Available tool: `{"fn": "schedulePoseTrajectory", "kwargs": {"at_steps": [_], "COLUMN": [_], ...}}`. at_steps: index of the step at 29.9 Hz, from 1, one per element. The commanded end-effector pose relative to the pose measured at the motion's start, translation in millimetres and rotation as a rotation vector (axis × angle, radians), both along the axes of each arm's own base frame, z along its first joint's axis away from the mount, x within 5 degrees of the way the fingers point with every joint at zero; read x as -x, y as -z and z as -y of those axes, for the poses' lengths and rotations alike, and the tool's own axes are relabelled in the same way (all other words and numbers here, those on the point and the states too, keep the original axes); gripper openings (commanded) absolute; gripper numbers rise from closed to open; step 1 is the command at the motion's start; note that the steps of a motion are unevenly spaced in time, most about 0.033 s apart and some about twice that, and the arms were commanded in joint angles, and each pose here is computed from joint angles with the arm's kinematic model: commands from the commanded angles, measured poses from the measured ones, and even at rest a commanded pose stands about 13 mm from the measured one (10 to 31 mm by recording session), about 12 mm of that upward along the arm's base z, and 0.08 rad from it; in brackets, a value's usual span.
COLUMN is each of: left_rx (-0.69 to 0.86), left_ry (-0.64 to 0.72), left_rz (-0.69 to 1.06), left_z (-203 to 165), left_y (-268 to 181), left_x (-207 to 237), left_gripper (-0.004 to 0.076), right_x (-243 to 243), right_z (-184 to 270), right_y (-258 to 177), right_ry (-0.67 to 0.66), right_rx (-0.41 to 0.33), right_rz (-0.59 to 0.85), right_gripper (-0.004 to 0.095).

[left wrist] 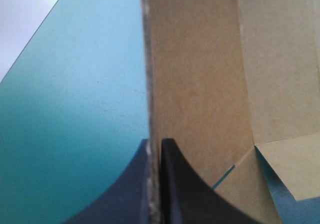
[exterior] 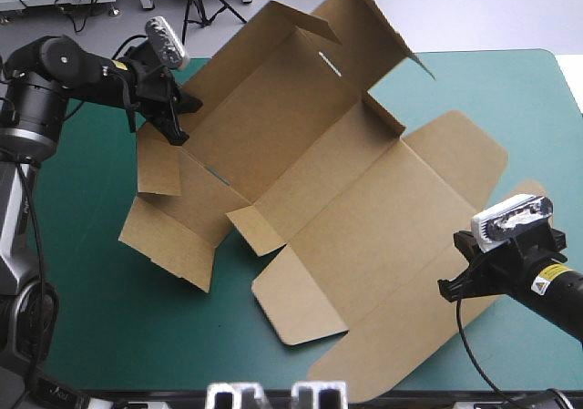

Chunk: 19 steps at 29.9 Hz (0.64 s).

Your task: Fold the box

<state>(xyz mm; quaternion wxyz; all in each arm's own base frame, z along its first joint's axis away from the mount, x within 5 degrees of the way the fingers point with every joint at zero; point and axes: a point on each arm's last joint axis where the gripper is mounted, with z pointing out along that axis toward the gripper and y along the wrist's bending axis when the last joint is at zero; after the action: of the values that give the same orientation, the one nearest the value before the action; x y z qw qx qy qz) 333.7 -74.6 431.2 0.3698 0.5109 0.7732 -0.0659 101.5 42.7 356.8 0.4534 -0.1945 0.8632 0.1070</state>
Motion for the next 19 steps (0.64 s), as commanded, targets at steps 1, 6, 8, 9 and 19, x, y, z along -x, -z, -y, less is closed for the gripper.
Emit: {"fn": "schedulePoseTrajectory", "kwargs": {"at_steps": [1,6,8,9,19], "left_rx": [-0.096,-0.222,-0.203,-0.186,-0.238], "left_ry": [0.053,0.1,0.122,0.135,0.185], "left_rz": [0.189,0.306,0.318,0.325,0.547], "left_z": [21,56,73,80,127], "left_y": [-30,-33,-34,-35,-47], "left_x": [19,28,35,38,57], "left_gripper": [-0.0009,-0.0009,-0.0009,-0.0009,-0.0009], "right_x": [-6,-5,-6,-8,-28], "right_z": [-1,0,2,2,12], "right_y": [-19,-39,-52,-56,-114], "right_ry": [0.014,0.023,0.039,0.048,0.182], "right_rx": [-0.049,-0.064,-0.062,-0.061,0.037], "right_rz": [0.137,0.207,0.238,0.246,0.337], "right_gripper": [-0.0019,-0.0019,-0.0018,-0.0019,-0.0019]}}
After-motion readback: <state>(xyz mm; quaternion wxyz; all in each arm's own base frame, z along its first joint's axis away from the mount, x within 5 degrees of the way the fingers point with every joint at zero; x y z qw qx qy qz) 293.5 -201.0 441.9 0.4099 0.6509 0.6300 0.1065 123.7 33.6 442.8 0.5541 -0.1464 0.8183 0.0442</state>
